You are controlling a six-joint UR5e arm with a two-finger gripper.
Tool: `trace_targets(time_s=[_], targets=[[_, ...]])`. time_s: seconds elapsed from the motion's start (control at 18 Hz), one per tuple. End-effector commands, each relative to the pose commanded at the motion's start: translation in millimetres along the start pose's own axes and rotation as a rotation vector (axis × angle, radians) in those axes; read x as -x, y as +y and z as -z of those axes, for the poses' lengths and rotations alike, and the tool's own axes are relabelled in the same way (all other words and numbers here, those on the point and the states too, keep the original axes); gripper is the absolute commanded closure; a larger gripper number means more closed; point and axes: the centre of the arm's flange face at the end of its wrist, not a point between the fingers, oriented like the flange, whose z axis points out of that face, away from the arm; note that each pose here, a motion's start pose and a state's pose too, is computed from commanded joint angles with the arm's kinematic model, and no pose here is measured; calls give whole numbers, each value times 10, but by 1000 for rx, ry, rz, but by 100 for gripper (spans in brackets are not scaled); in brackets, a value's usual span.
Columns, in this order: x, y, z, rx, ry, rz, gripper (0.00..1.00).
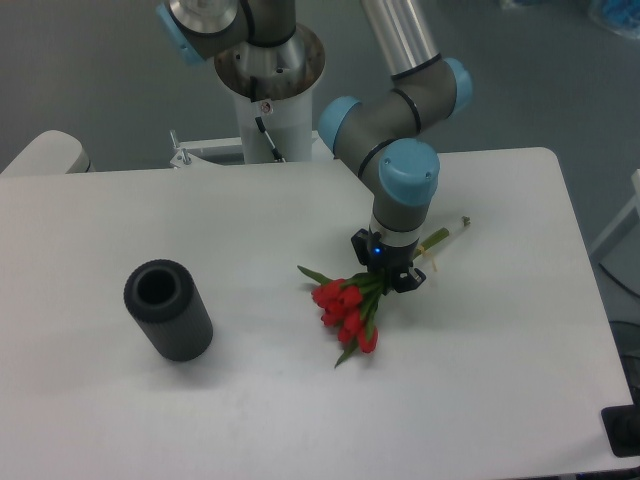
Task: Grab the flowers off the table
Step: 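Close the gripper around the tulip stems, then lift the gripped tulip bouquet up off the table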
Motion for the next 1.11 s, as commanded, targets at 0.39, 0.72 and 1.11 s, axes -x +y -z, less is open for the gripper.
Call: trace_targets(time_s=[0.39, 0.72, 1.11], targets=[[224, -291, 535, -150, -79, -25, 69], [376, -339, 969, -280, -118, -8, 69], [281, -407, 1385, -394, -111, 57, 69]])
